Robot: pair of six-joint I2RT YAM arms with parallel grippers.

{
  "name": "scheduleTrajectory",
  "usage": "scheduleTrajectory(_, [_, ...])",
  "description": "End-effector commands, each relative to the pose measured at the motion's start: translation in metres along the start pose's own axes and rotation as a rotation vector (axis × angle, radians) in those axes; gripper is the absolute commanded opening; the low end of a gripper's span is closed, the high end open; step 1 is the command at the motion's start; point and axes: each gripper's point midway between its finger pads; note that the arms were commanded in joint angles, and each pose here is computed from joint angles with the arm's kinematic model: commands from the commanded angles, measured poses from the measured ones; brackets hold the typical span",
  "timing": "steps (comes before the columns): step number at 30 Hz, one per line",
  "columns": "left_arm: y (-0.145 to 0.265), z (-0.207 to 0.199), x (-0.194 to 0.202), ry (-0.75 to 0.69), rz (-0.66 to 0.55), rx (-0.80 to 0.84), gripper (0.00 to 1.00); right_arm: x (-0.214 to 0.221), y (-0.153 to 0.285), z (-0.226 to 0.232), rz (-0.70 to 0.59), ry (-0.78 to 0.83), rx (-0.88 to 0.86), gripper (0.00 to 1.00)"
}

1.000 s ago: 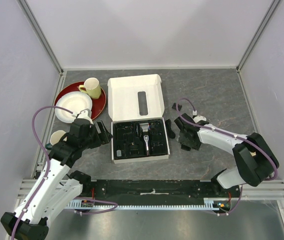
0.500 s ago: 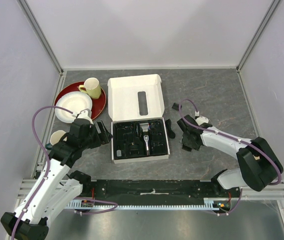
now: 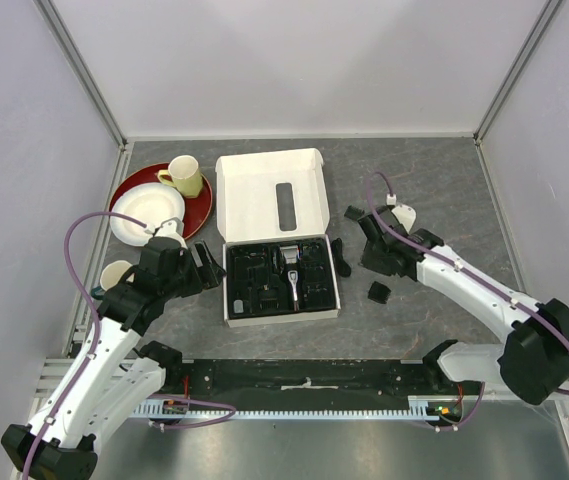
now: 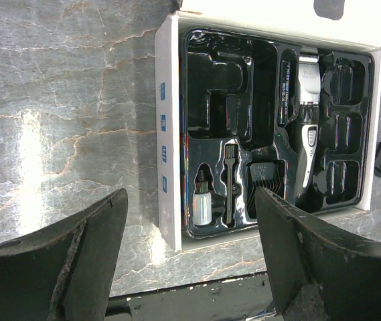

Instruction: Sort the hair-cutting tools

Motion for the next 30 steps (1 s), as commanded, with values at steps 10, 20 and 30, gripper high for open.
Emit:
scheduleTrajectory(10, [0.000, -0.006, -0.007, -0.036, -0.029, 0.035, 0.84, 0.040, -0.025, -0.044, 0.061, 0.064, 0.151, 0.76])
scheduleTrajectory(20, [0.000, -0.006, -0.006, -0.036, -0.027, 0.032, 0.84, 0.057, -0.054, -0.051, 0.100, 0.096, 0.145, 0.83])
scheduleTrajectory(30, [-0.001, -0.005, -0.006, -0.036, -0.027, 0.028, 0.84, 0.080, -0.070, -0.062, 0.180, 0.092, 0.166, 0.69])
Point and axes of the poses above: each gripper's point midway between its finger pads, its own y axis back along the fingers, its own z axis along the line the jaws close on, x = y × z, and after that the axes turned 4 degrees about y, right-handed
